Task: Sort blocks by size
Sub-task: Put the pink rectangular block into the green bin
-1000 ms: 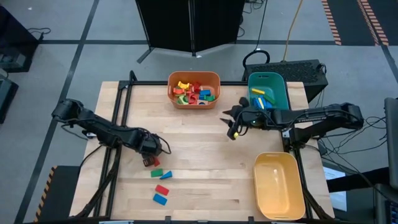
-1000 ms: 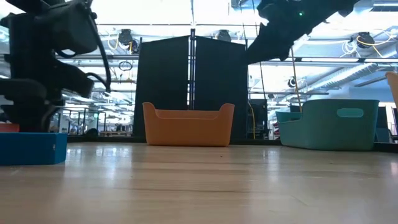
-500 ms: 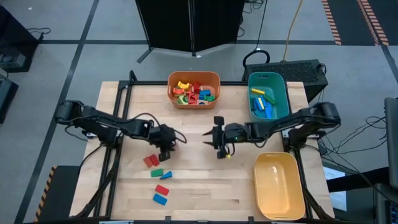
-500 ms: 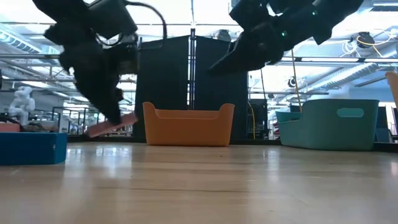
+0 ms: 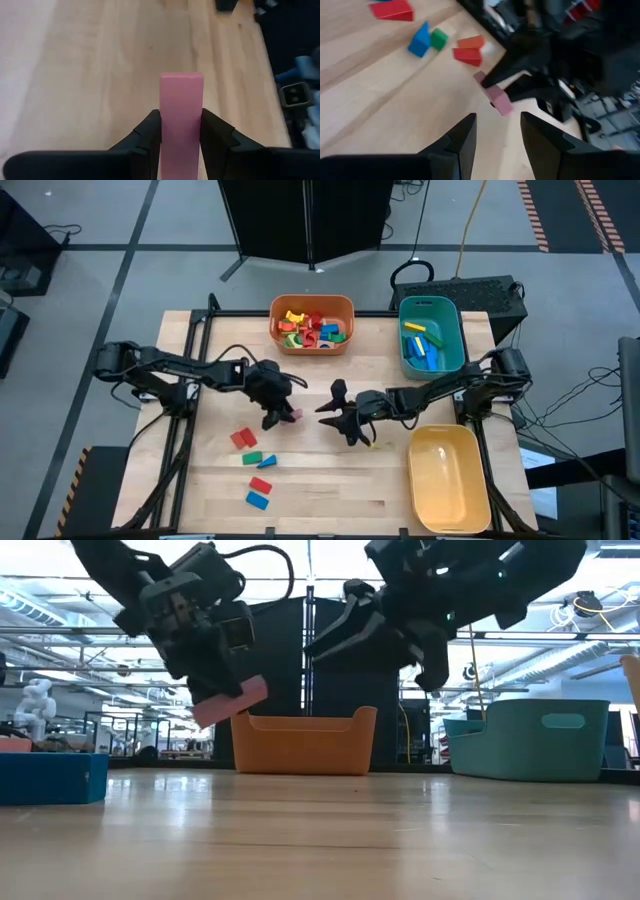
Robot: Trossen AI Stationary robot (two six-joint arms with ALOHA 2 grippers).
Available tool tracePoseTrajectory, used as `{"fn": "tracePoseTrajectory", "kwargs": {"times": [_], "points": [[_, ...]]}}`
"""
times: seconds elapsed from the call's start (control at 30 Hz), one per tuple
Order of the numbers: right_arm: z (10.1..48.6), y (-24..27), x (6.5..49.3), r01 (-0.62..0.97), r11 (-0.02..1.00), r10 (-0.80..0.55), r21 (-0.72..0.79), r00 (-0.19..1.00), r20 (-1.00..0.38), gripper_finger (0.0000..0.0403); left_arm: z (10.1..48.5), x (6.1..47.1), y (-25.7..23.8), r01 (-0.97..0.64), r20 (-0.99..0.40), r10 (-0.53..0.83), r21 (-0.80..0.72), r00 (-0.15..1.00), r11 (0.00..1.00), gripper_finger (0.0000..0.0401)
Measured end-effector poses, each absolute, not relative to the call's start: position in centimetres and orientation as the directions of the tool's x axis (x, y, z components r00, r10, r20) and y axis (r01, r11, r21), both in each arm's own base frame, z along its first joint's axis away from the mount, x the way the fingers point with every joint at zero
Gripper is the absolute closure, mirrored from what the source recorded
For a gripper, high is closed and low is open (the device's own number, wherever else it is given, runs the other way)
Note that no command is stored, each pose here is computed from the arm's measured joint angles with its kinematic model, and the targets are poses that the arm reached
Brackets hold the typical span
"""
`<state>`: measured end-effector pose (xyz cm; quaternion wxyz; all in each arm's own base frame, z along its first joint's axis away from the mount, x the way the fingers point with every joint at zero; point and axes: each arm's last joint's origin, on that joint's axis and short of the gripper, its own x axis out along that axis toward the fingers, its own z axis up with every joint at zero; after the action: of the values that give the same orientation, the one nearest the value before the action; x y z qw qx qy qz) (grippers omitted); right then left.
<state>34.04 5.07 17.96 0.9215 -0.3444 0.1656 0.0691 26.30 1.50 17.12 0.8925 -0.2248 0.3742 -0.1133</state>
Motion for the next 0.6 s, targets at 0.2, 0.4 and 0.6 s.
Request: {"fn": "tracePoseTrajectory", "kwargs": {"times": [0.2, 0.4, 0.6], "points": [[16.4, 5.4, 35.8, -0.270, 0.766, 0.024, -0.583, 0.919, -0.393, 0.0261, 15.2, 27.9, 1.4, 0.077, -0.576, -0.460, -0.565, 0.676, 0.821, 0.0305], [15.2, 5.9, 37.5, -0.292, 0.752, 0.028, -0.591, 0.910, -0.413, 0.0261, 14.2, 29.3, 1.4, 0.110, -0.568, -0.532, -0.612, 0.628, 0.783, 0.0305], [13.8, 6.3, 38.5, -0.395, 0.741, 0.090, -0.543, 0.860, -0.503, 0.0261, 13.5, 30.9, 1.3, 0.159, -0.537, -0.604, -0.656, 0.590, 0.738, 0.0303]]}}
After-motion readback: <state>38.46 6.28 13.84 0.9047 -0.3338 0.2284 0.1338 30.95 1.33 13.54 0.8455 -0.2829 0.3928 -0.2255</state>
